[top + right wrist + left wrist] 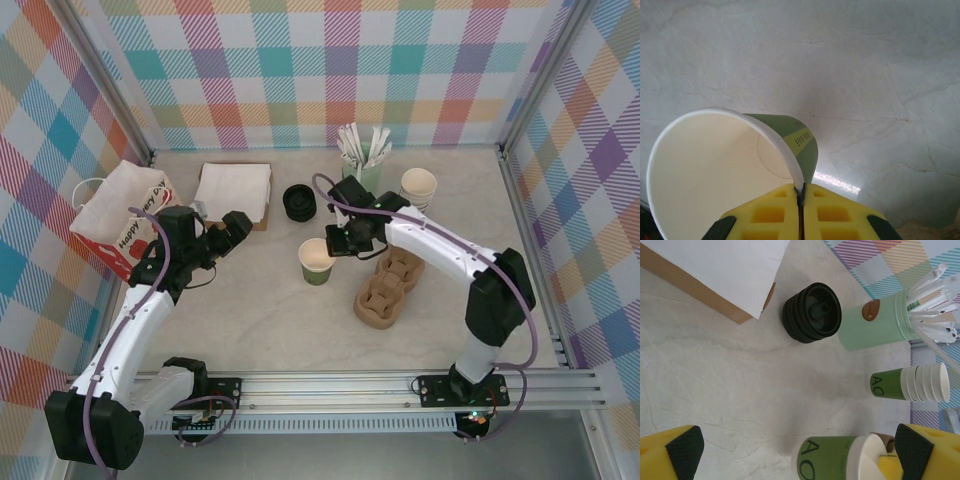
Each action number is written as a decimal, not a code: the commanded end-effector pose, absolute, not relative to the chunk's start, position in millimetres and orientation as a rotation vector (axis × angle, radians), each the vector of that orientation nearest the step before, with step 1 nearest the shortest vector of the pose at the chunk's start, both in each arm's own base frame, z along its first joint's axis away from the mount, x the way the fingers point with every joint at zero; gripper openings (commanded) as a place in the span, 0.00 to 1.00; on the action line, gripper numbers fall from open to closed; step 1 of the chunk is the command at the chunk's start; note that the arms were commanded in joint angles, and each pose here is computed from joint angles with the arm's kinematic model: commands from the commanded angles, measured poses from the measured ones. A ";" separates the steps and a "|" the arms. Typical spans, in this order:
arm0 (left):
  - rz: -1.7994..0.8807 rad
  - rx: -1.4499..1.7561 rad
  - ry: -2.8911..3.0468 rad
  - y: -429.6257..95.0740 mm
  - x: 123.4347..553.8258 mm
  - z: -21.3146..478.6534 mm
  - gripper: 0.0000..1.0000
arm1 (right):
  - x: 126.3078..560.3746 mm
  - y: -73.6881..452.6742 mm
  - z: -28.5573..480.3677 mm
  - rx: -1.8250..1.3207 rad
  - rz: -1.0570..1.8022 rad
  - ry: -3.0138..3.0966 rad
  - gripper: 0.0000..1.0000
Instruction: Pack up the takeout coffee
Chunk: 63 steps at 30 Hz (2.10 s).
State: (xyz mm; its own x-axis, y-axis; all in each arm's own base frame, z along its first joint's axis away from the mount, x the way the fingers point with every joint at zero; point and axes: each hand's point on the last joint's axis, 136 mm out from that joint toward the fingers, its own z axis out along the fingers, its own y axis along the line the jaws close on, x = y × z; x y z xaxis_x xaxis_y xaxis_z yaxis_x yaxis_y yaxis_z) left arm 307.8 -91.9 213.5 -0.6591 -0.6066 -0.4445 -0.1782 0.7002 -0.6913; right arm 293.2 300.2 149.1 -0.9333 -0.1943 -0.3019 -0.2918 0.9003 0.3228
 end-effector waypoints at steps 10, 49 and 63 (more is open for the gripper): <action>-0.791 -0.560 2.244 -94.8 305.9 213.7 1.00 | 300.6 317.6 131.4 -0.431 0.500 2.801 0.13; -0.406 -0.154 2.615 -167.6 397.0 175.6 1.00 | 224.3 209.5 226.4 -0.271 0.524 2.526 1.00; -0.173 -0.117 2.756 -206.1 471.5 120.7 1.00 | 217.0 189.8 207.7 -0.218 0.438 2.564 1.00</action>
State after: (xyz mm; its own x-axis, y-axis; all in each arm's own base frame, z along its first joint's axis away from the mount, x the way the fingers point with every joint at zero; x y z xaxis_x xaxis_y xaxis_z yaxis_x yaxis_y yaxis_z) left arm 472.8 -206.9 119.8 -0.9163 -0.1332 -0.3778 -0.0684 0.9813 -0.1801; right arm 220.9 196.5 210.3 -0.8451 -0.0814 -0.5283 -0.2605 0.9257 0.2741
